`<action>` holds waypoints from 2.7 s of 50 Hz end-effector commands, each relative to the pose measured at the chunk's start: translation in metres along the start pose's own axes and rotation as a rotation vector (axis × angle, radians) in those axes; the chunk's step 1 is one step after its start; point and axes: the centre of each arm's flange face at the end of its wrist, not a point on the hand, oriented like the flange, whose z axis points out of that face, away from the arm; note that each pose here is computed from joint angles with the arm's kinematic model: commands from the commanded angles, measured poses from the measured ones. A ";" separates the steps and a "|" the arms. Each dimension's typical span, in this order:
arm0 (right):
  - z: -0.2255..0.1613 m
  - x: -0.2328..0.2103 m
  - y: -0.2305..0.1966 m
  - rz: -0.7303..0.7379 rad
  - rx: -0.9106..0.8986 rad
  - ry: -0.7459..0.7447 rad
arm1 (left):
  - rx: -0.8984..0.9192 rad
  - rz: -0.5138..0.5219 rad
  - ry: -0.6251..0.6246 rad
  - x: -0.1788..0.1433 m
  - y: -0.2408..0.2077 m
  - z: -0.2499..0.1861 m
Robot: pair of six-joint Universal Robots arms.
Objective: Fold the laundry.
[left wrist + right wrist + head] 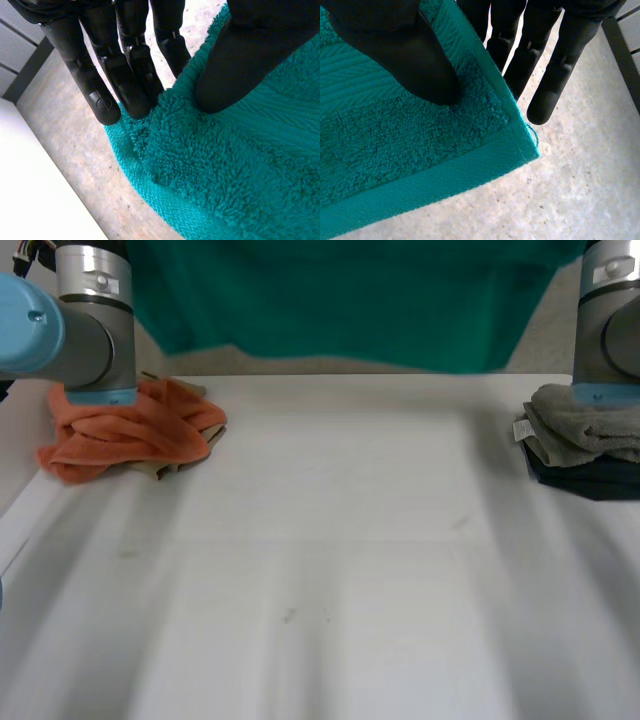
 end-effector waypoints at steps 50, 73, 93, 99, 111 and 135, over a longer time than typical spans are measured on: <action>-0.267 0.017 0.030 -0.159 -0.899 -1.029 | -0.907 0.151 0.765 0.010 -0.066 -0.301; -0.192 -0.107 0.115 -0.201 -0.579 -0.742 | -0.858 0.210 0.558 0.070 0.023 -0.246; -0.183 -0.125 0.109 -0.153 -0.549 -0.725 | -0.801 0.178 0.507 0.084 0.027 -0.220; -0.160 -0.071 0.060 0.050 -0.636 -0.729 | -0.759 0.162 0.462 0.060 0.001 -0.199; -0.194 -0.006 0.068 0.334 -0.967 -0.871 | -0.779 -0.044 0.462 0.025 -0.041 -0.217; -0.247 -0.034 0.131 0.270 -0.990 -0.859 | -0.840 -0.234 0.522 0.035 -0.045 -0.245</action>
